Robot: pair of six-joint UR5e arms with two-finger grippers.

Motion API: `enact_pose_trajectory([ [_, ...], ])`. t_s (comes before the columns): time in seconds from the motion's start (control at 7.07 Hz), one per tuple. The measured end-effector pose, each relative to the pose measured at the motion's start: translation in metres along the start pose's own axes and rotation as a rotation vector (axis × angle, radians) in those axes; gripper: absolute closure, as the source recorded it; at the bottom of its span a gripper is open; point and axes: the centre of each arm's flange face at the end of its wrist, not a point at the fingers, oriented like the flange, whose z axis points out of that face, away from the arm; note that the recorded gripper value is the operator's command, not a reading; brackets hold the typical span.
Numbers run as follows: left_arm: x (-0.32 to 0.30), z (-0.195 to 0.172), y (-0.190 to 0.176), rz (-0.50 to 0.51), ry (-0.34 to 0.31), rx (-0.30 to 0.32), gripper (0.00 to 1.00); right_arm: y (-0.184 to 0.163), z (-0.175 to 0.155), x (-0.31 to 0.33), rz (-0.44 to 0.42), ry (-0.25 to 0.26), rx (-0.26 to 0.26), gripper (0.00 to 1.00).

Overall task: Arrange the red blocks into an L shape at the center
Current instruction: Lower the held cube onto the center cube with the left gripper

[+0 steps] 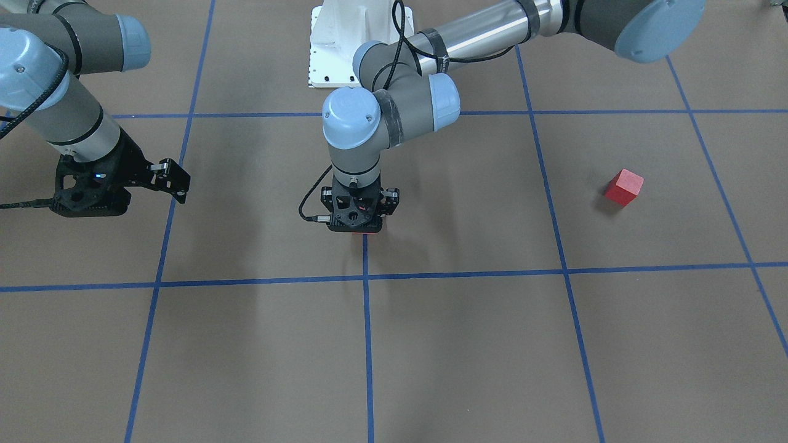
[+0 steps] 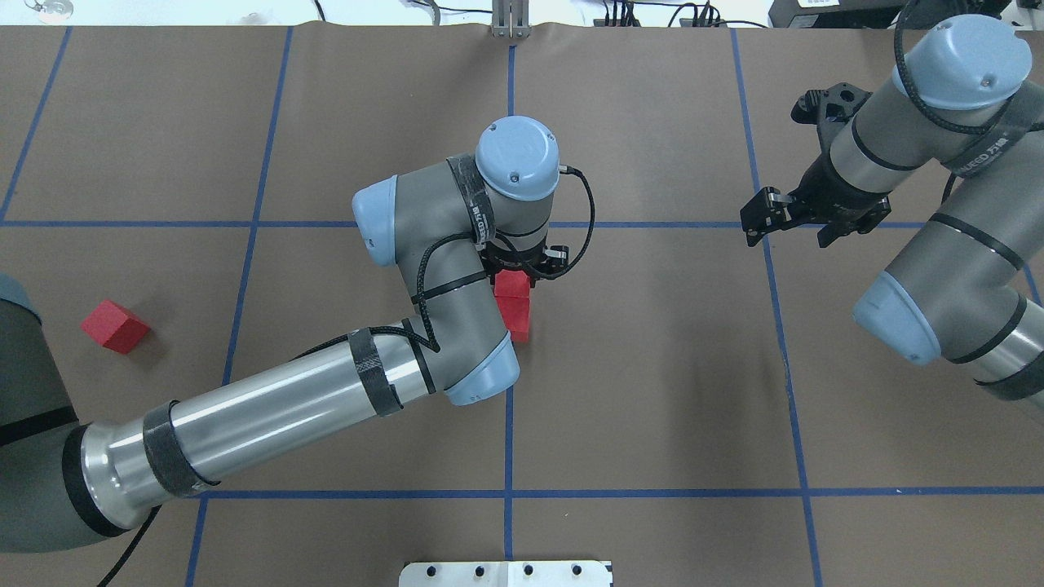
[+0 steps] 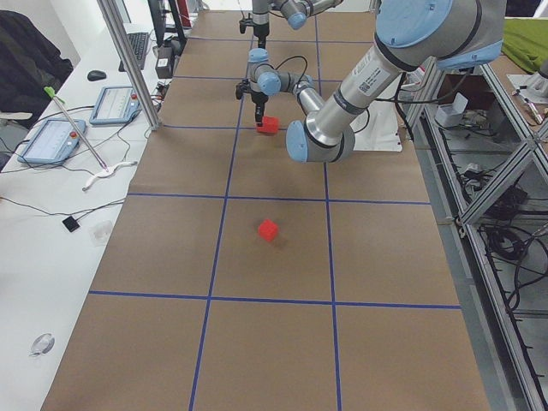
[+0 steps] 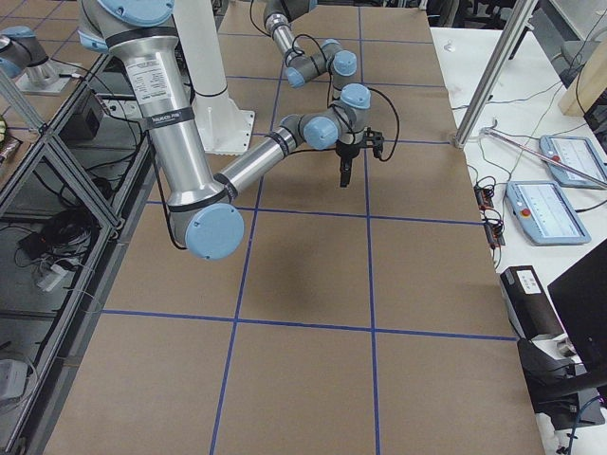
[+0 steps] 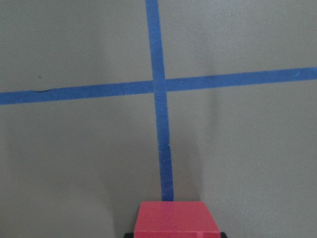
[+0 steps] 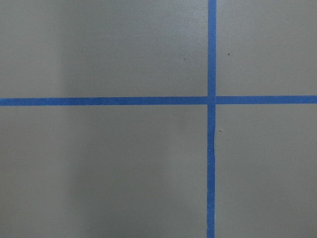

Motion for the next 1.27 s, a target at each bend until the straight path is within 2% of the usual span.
enact_pose_trajectory([
  [0.71,0.001,0.003,0.004,-0.013,0.0,-0.005,1.0,0.0,0.0,0.0,0.0,0.0,0.0,0.0],
  [0.85,-0.001,0.004,0.004,-0.014,0.0,-0.006,0.57,0.0,0.0,0.0,0.001,0.0,0.0,0.0],
  [0.99,-0.001,0.004,0.005,-0.013,0.0,-0.006,0.06,0.0,0.0,0.0,0.001,0.0,0.0,0.0],
  [1.13,-0.001,0.005,0.005,-0.009,0.0,-0.007,0.0,0.0,0.0,0.0,0.001,0.0,0.0,0.0],
  [1.27,-0.004,0.011,0.008,-0.007,-0.006,-0.013,0.0,0.0,0.0,0.0,0.0,0.0,0.0,0.0],
])
